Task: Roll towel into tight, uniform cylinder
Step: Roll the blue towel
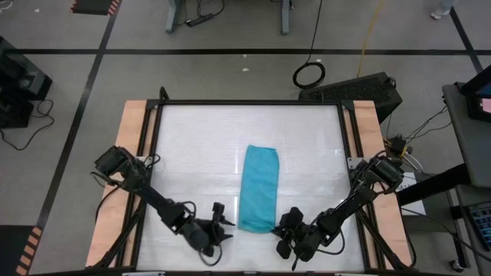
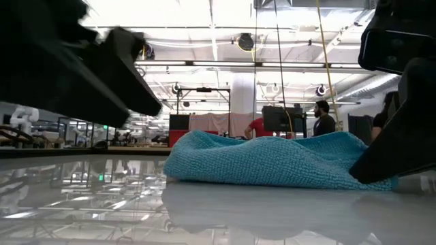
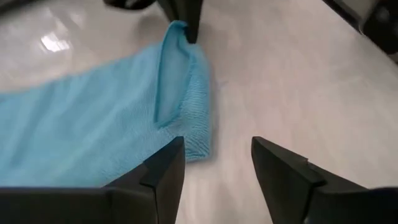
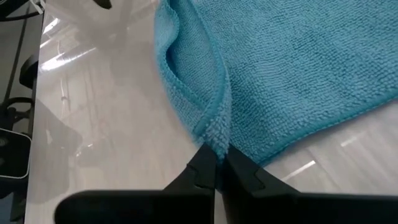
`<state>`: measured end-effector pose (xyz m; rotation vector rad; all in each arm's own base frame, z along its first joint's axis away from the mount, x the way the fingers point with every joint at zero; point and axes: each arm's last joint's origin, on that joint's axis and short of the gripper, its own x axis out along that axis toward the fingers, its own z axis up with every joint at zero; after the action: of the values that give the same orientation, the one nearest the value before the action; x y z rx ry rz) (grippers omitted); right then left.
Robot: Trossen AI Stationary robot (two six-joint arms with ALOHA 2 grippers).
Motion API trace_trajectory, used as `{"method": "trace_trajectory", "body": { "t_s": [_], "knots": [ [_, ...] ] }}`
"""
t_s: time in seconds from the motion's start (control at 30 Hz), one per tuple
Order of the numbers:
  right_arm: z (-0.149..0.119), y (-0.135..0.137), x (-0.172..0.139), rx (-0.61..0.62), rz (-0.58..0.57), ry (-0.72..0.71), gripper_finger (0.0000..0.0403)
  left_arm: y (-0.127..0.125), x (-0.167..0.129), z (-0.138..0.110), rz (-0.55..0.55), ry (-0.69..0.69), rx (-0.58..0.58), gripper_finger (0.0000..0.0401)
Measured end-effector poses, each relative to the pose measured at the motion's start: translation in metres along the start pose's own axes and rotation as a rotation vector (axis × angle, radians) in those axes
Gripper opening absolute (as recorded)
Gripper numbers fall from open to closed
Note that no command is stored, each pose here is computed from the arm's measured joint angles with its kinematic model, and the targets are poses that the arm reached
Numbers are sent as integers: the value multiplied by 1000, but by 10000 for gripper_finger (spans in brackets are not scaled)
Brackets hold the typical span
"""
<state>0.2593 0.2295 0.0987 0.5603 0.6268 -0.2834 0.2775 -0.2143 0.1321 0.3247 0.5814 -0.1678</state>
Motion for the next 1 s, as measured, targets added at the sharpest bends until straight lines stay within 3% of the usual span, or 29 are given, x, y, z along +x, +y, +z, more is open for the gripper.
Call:
{"method": "trace_trajectory", "body": {
  "t_s": [0.27, 1.0],
  "knots": [
    [3, -1, 2, 5, -9, -5, 1, -18, -11, 2, 25, -47, 222, 191],
    [5, -2, 4, 18, -8, -14, 1, -2, 7, -6, -73, 2, 574, 191]
  ]
}}
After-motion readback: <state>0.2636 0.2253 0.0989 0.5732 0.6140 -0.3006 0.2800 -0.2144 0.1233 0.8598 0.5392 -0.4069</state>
